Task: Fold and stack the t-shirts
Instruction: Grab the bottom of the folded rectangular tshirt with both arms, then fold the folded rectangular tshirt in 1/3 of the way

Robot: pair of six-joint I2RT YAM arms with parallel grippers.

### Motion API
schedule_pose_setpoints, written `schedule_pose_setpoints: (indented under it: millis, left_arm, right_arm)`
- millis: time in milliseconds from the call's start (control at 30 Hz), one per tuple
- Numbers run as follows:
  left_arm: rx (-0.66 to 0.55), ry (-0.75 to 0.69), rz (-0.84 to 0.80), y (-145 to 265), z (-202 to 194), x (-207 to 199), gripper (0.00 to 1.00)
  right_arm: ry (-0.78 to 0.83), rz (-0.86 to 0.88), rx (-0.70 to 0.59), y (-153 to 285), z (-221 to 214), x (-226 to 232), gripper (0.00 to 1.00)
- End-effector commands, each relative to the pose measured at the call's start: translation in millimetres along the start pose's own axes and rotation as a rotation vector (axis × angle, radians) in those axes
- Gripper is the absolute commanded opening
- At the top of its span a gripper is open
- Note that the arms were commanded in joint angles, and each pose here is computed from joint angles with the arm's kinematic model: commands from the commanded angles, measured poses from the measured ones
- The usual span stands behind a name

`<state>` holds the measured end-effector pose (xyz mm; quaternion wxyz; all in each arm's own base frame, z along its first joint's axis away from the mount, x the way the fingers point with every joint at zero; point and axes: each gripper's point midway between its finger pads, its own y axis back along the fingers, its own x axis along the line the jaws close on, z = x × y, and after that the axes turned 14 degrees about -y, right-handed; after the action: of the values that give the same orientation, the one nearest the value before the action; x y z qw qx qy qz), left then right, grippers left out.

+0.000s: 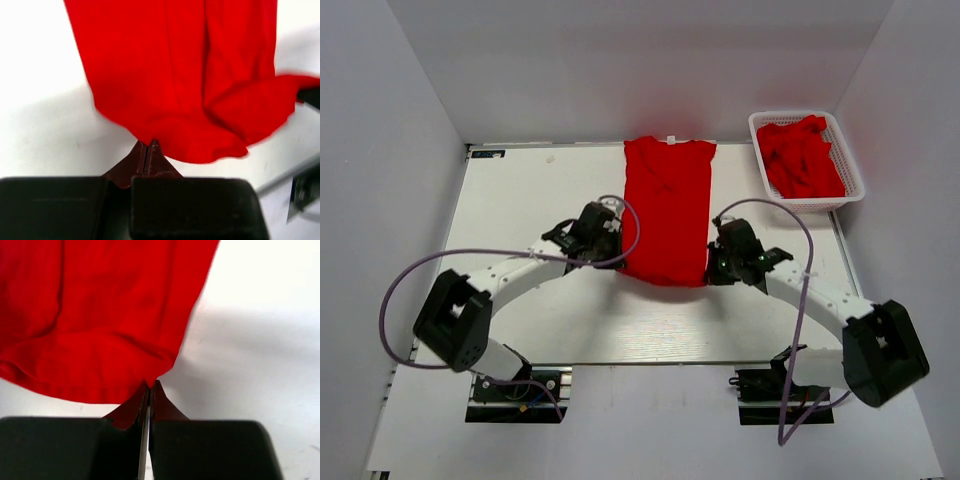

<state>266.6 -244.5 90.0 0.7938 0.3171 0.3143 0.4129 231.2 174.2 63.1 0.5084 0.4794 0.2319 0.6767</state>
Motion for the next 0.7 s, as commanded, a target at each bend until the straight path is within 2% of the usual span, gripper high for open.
schedule_pose_setpoints:
  millis: [0, 33, 267, 300, 367, 567, 667]
  left_arm:
    - [0.023, 0.045, 0.164, -13, 17, 28, 0.0]
    - [0.005, 0.044, 0.175, -12, 35, 26, 0.0]
    - [-0.014, 0.049, 0.251, -41, 91, 48, 0.0]
    - [-0.052, 0.048, 0.265, -39, 111, 53, 0.0]
    - [-0.042, 0.035, 0.275, -48, 117, 60, 0.0]
    - [-0.139, 0.016, 0.247, -53, 168, 67, 0.0]
    - [-0.139, 0.011, 0.248, -61, 175, 76, 0.0]
  right_arm:
    - [-0.002, -0.142, -0.064, -1, 32, -17, 0.0]
    - [-0.008, -0.121, -0.096, 2, 48, -5, 0.0]
    - [-0.032, -0.133, -0.114, -13, 98, 5, 0.0]
    - [-0.029, -0.135, -0.124, -15, 112, 8, 0.0]
    - [-0.038, -0.141, -0.114, -20, 117, 6, 0.0]
    - [-0.03, -0.117, -0.161, -27, 158, 12, 0.0]
    - [-0.014, -0.088, -0.184, -31, 176, 17, 0.0]
